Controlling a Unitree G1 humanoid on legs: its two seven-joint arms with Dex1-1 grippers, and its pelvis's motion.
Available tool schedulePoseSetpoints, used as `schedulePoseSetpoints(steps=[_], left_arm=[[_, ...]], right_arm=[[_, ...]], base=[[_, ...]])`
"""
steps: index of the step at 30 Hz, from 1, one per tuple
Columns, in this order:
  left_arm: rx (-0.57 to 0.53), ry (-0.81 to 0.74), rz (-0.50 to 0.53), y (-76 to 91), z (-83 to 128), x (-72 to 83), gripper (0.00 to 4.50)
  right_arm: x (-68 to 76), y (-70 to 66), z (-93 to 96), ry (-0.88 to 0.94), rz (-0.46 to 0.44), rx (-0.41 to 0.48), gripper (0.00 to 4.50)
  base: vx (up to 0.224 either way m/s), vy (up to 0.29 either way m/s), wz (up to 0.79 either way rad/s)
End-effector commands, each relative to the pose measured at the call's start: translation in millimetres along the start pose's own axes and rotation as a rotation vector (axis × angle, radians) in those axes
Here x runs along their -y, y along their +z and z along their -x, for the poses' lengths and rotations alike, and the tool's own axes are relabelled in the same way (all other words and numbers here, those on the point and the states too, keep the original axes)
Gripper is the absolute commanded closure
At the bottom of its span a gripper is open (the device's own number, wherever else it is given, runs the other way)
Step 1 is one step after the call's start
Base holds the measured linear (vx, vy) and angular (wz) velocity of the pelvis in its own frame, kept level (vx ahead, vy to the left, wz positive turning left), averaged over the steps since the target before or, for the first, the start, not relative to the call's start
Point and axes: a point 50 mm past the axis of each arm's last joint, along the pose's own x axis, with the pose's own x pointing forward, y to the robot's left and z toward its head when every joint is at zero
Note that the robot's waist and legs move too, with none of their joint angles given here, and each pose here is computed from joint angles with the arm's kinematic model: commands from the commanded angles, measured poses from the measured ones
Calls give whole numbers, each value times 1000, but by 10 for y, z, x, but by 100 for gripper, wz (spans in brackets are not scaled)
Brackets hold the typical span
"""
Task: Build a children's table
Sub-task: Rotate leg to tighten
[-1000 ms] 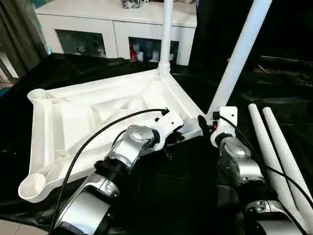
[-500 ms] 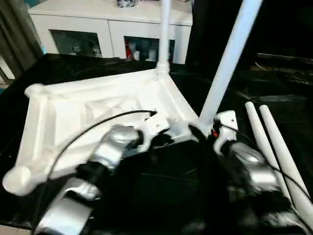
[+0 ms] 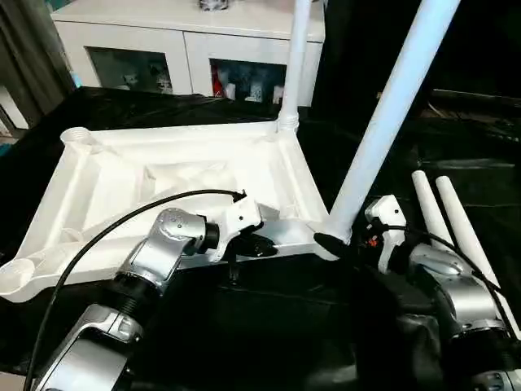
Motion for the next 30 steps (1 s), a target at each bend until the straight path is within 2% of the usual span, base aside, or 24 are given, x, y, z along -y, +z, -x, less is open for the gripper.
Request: schedulePoseSetpoints(steps=[1, 4, 6, 12, 15, 17, 21, 22, 24, 29, 30], left_arm=[[35, -28, 24, -36, -18, 56, 450], [35, -28, 27, -40, -6, 59, 450], [31, -29, 29, -52, 10, 65, 450], [34, -14, 39, -53, 8, 59, 450], [31, 67, 70, -22, -56, -2, 450], [8, 178, 93, 20, -164, -89, 450], [-16, 293, 111, 93, -308, -175, 450], [-15, 321, 127, 147, -393, -183, 450], [-4, 338, 145, 246, -533, -162, 450], [18, 320, 143, 374, -692, -97, 450], [26, 303, 130, 394, -712, -78, 450]], right_arm=[[-8, 29, 4, 19, 5, 3, 122], [-22, 19, 0, 32, 0, -1, 137], [-37, -1, 3, 41, -3, -8, 164], [-29, -28, -3, 0, -24, -6, 177], [74, -113, -36, -168, -46, -43, 177], [173, -244, -72, -371, -90, -115, 178], [229, -305, -153, -582, -206, -109, 178], [205, -304, -234, -626, -267, -89, 178], [145, -293, -372, -672, -330, -72, 178], [41, -235, -559, -665, -326, -58, 178], [10, -203, -595, -635, -307, -39, 143]], base=[[0, 0, 0], [0, 0, 0], [0, 0, 0], [0, 0, 0], [0, 0, 0], [0, 0, 0], [0, 0, 0], [0, 0, 0], [0, 0, 0], [0, 0, 0], [0, 0, 0]])
